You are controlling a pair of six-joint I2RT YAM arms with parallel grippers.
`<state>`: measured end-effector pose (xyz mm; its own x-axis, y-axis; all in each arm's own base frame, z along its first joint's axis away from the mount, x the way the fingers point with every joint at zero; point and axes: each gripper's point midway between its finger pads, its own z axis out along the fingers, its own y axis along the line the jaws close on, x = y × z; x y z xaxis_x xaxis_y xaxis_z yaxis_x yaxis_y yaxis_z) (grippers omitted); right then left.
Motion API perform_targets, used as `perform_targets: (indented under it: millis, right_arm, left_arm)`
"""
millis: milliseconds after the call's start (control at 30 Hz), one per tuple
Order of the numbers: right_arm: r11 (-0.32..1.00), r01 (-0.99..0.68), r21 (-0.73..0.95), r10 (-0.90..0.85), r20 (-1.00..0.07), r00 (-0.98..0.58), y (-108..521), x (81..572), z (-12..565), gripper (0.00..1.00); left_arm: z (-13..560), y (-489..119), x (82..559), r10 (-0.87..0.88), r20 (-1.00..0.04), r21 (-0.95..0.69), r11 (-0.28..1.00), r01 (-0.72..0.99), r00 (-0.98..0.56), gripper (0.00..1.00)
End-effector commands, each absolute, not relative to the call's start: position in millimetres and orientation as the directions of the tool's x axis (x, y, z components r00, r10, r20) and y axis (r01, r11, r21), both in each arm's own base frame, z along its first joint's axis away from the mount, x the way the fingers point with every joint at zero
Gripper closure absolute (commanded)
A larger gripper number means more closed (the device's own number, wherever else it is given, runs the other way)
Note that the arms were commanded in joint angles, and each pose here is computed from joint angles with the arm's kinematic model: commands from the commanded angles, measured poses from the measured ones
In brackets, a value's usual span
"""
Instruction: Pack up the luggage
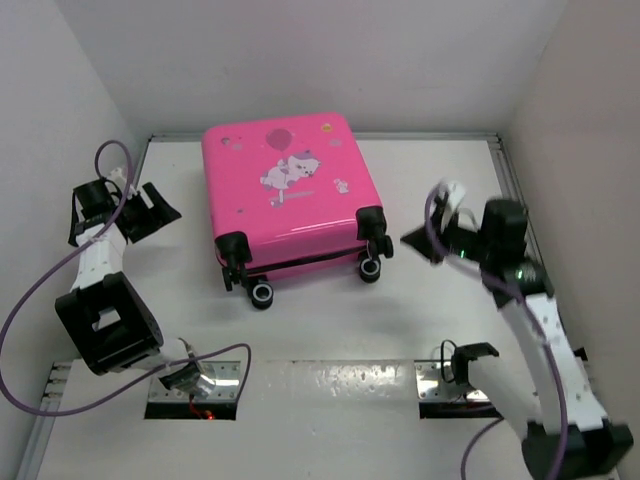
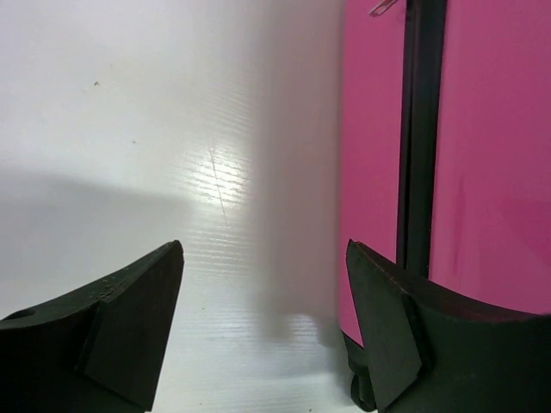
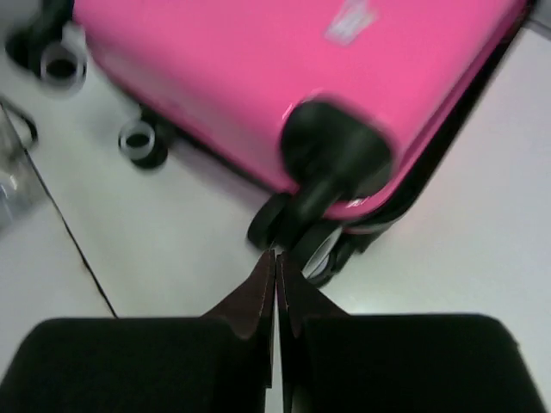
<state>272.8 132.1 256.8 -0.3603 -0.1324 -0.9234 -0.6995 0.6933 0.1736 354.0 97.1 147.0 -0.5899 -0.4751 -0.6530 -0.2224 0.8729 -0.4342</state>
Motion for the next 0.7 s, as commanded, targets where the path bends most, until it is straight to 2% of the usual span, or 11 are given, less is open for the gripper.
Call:
perform_targets:
  millis: [0,167,267,300,367,400,467,500,567,600,667]
  right_arm:
    - [0.522,-0.843,-0.125,-0.327,-0.943,-0.063,150.8,239.8,198.7,1.0]
    - [0.245,-0.944,-0.22,-0.389,-0.914,0.112,189.2,205.2,176.4,1.0]
    - [0.011,-0.956,-0.292,-0.451,-0.855,0.256,222.2,176.9,141.9,1.0]
    - [-0.101,-0.915,-0.39,-0.439,-0.808,0.393,235.4,167.9,138.9,1.0]
    - [-0.109,-0.89,-0.444,-0.514,-0.741,0.432,239.6,177.4,103.4,1.0]
    - [-0.14,-0.813,-0.565,-0.51,-0.663,0.548,257.7,178.7,106.0,1.0]
    - [-0.196,-0.753,-0.628,-0.531,-0.578,0.62,263.2,178.9,71.4,1.0]
    - [-0.161,-0.694,-0.701,-0.55,-0.52,0.653,271.5,188.9,78.0,1.0]
    - [-0.235,-0.678,-0.696,-0.585,-0.456,0.671,280.9,186.3,49.2,1.0]
    - [-0.175,-0.646,-0.743,-0.639,-0.413,0.648,279.5,205.3,54.9,1.0]
    - [-0.2,-0.635,-0.746,-0.682,-0.359,0.637,280.2,218.2,34.1,1.0]
  left_arm:
    - [159.8,102.3,357.4,-0.486,-0.685,-0.45,0.868,-0.209,-0.543,0.2]
    - [169.1,101.7,365.1,-0.453,-0.712,-0.435,0.885,-0.169,-0.537,0.21]
    - [178.7,106.8,370.5,-0.431,-0.74,-0.411,0.897,-0.159,-0.516,0.21]
    - [182.2,108.0,372.0,-0.419,-0.75,-0.402,0.903,-0.151,-0.512,0.21]
    - [187.3,111.7,375.1,-0.411,-0.765,-0.389,0.908,-0.153,-0.496,0.21]
    - [190.1,115.2,376.4,-0.398,-0.775,-0.371,0.915,-0.156,-0.49,0.21]
    - [193.8,119.8,380.7,-0.382,-0.79,-0.353,0.923,-0.153,-0.48,0.21]
    - [193.8,119.9,380.7,-0.381,-0.79,-0.352,0.923,-0.153,-0.48,0.21]
    - [201.2,122.5,385.3,-0.375,-0.8,-0.347,0.926,-0.148,-0.468,0.21]
    - [201.2,122.6,385.4,-0.375,-0.8,-0.347,0.926,-0.148,-0.468,0.21]
    - [211.5,128.8,387.5,-0.37,-0.815,-0.338,0.929,-0.151,-0.447,0.21]
